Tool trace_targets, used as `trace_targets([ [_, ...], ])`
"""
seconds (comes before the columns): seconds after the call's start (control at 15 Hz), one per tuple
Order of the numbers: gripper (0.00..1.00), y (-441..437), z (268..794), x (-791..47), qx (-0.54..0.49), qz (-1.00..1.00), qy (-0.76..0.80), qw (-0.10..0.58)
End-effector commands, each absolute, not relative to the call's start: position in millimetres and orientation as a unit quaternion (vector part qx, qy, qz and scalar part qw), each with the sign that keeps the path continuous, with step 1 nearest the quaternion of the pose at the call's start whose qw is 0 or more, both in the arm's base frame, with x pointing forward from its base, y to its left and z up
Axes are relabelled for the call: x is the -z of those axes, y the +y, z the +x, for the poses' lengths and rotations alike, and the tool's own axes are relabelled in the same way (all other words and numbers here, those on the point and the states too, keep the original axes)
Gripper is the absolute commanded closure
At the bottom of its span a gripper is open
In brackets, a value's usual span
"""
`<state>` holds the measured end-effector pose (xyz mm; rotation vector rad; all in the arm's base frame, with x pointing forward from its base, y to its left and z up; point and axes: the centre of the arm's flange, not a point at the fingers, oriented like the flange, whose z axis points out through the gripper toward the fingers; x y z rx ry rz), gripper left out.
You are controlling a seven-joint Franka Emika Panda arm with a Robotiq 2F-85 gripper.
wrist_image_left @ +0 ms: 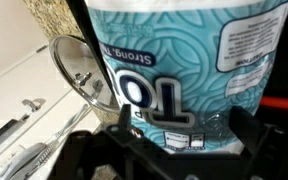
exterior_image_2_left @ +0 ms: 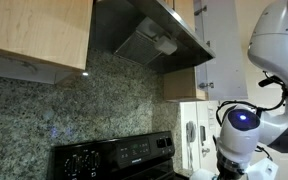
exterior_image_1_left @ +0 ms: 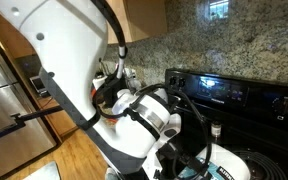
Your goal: Pick the paper towels and put them on the pan
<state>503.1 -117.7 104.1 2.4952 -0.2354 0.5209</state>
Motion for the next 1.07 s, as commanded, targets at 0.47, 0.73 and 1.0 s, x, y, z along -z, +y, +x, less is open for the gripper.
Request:
trace_targets([
  [0.47, 0.33, -154.8, 528.7, -88.0, -0.154, 0.943, -0.132, 0.263],
  [0.73, 0.56, -153.8, 527.4, -92.7, -0.160, 0.941, -0.133, 0.268],
  [1.0, 0.73, -152.3, 523.5, -99.2, -0.167, 0.938, -0.134, 0.272],
])
